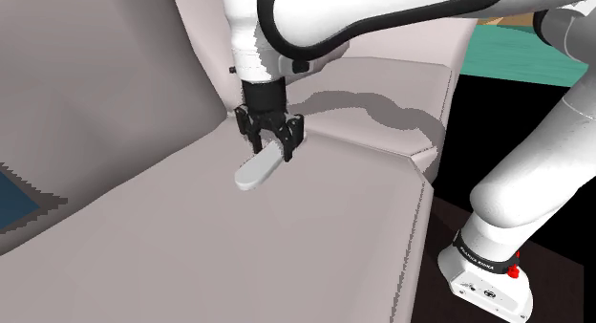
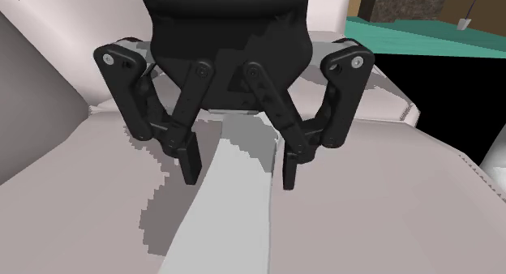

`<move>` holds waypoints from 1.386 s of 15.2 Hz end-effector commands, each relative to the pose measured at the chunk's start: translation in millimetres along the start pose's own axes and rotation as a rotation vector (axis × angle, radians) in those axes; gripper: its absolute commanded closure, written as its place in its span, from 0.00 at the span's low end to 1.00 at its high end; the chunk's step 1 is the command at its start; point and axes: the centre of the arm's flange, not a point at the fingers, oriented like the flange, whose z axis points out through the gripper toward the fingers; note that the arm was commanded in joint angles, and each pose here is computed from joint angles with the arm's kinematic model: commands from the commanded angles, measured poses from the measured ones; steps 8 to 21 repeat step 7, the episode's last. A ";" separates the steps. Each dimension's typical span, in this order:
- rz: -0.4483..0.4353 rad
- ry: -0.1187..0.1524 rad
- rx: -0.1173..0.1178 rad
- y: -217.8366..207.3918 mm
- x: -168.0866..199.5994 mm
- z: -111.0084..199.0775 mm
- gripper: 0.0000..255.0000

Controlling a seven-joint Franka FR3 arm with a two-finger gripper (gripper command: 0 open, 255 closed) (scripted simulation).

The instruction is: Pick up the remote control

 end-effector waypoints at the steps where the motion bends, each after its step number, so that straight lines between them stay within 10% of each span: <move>1: 0.000 0.000 0.000 -0.6 -0.6 -10.0 1.00; 21: 0.000 0.000 0.000 -0.4 -0.5 -31.9 1.00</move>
